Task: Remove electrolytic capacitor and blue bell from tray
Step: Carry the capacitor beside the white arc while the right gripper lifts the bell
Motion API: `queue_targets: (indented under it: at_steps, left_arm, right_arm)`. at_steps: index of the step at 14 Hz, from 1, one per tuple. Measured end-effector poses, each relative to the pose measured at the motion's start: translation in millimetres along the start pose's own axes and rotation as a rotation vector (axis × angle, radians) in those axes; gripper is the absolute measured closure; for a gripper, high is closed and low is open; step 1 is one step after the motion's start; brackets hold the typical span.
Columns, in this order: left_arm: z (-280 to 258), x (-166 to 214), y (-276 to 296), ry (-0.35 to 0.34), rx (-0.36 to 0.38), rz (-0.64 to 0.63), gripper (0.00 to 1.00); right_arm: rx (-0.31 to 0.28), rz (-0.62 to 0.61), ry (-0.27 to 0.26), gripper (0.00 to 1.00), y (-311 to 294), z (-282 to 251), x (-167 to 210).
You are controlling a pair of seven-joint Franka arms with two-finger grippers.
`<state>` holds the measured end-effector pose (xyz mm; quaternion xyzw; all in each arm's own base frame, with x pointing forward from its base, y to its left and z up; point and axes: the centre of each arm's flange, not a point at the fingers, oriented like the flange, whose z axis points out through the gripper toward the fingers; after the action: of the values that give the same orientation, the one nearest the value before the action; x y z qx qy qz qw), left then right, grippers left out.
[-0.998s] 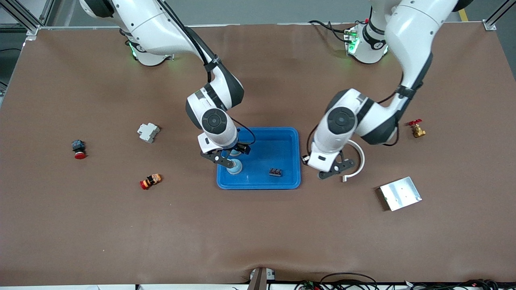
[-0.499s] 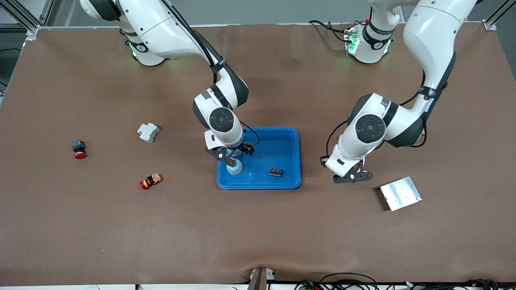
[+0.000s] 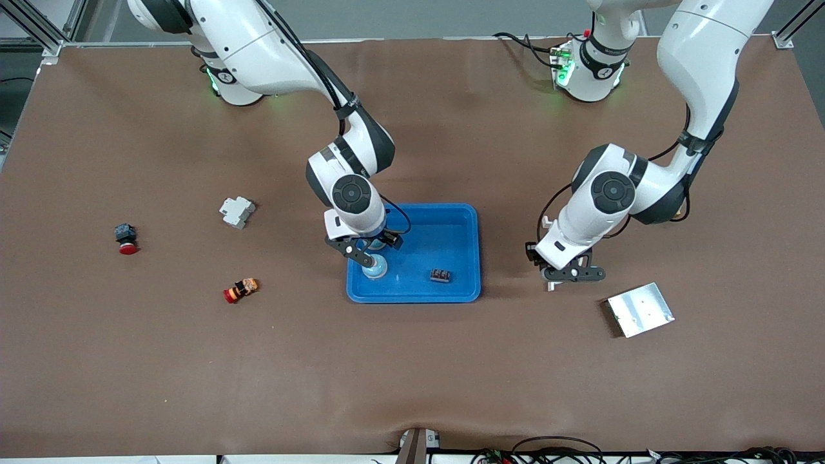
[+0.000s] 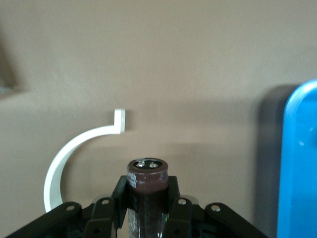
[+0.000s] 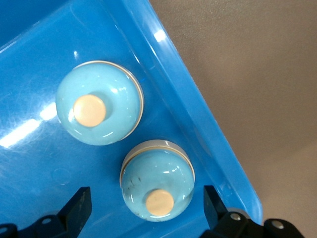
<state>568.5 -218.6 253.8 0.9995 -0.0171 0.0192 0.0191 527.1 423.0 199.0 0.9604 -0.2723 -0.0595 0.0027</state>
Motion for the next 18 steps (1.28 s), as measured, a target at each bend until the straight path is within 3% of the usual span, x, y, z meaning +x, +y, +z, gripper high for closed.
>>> queue_targets:
  at_steps: [2, 8, 10, 14, 16, 18]
  left_arm:
    - [10, -15, 1, 0.007, 0.022, 0.048, 0.65]
    - [40, -44, -16, 0.04, -0.008, 0.075, 0.65]
    - [42, -45, -18, 0.046, 0.002, 0.096, 0.65]
    - [49, -40, -36, 0.072, 0.018, 0.126, 0.65]
    - [57, -37, -47, 0.082, 0.007, 0.124, 0.65]
    - [64, -36, -50, 0.08, -0.003, 0.12, 0.65]
  right_arm:
    - [0.003, 0.005, 0.002, 0.0, 0, 0, 1]
    - [0.008, 0.005, 0.004, 0.0, 0, 2, 1]
    - [0.008, 0.003, 0.003, 0.1, 0, 4, -1]
    - [0.007, 0.003, 0.003, 0.13, 0, 10, -1]
    - [0.012, 0.003, 0.006, 0.33, -2, 7, 0]
    - [0.018, 0.004, 0.009, 0.36, -3, 4, 2]
